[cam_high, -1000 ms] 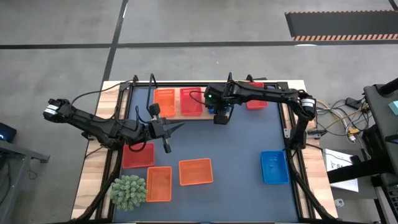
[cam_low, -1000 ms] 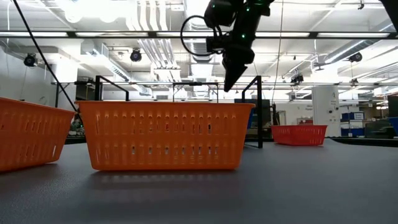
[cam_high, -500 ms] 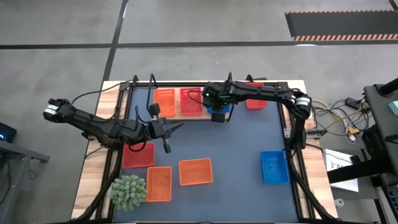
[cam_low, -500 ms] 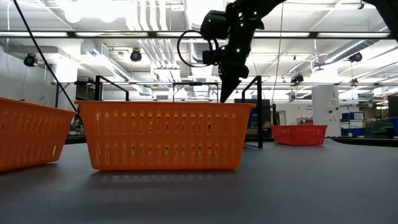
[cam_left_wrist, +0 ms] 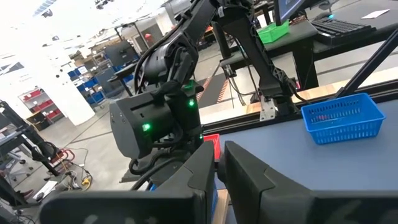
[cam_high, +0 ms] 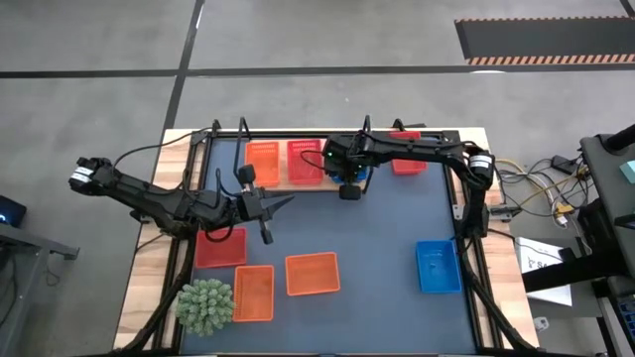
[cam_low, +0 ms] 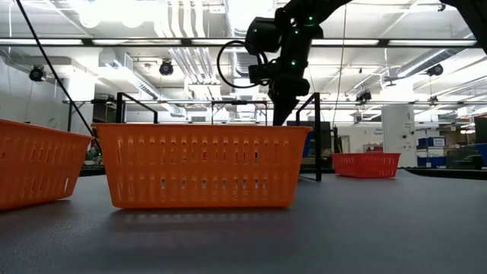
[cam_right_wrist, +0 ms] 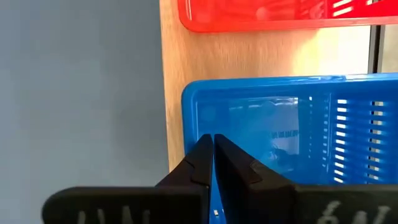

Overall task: Stack baskets on shelf by color
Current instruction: Stack the left blue basket on top of the blue basket on the shelf, then stack the right orange basket on top of the orange basket on the shelf

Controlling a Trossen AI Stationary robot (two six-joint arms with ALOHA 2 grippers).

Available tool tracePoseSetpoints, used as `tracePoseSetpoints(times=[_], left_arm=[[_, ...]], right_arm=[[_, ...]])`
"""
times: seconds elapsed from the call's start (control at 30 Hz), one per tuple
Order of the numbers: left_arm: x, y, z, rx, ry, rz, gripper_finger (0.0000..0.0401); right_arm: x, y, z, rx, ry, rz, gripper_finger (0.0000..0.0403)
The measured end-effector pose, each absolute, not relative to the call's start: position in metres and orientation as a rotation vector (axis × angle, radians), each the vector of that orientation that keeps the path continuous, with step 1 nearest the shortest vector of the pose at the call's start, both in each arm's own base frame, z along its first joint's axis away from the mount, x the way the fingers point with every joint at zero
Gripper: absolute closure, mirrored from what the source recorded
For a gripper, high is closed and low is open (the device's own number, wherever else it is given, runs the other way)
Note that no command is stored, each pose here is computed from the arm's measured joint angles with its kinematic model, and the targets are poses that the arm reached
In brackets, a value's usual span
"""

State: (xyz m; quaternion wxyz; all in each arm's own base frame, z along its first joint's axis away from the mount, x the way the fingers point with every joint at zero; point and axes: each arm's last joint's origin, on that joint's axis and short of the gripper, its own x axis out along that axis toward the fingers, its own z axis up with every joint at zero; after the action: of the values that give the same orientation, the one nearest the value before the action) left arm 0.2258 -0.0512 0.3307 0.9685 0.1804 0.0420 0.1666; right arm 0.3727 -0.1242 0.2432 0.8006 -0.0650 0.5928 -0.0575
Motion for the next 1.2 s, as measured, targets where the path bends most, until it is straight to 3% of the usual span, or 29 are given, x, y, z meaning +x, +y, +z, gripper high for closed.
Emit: tracePoseSetpoints(times=[0.4,0.77,0.97,1.2], left_arm=[[0.226,-0.051,0.331,0.364,0.085,0.337,0.0379],[0.226,-0.051,0.331,0.355,0.083,0.334,0.0379],[0.226,-0.052,0.330,0.315,0.075,0.312,0.0379],[0.227,-0.054,0.328,0.246,0.057,0.226,0.0379]], right_arm=[[0.369,-0.113,0.261,-0.160,1.238,-0.112,0.0394],[0.348,-0.024,0.299,-0.287,0.894,0.016,0.0394],[0.319,0.019,0.278,-0.324,0.631,0.090,0.0394],[0.282,0.042,0.219,-0.350,0.406,0.143,0.0394]])
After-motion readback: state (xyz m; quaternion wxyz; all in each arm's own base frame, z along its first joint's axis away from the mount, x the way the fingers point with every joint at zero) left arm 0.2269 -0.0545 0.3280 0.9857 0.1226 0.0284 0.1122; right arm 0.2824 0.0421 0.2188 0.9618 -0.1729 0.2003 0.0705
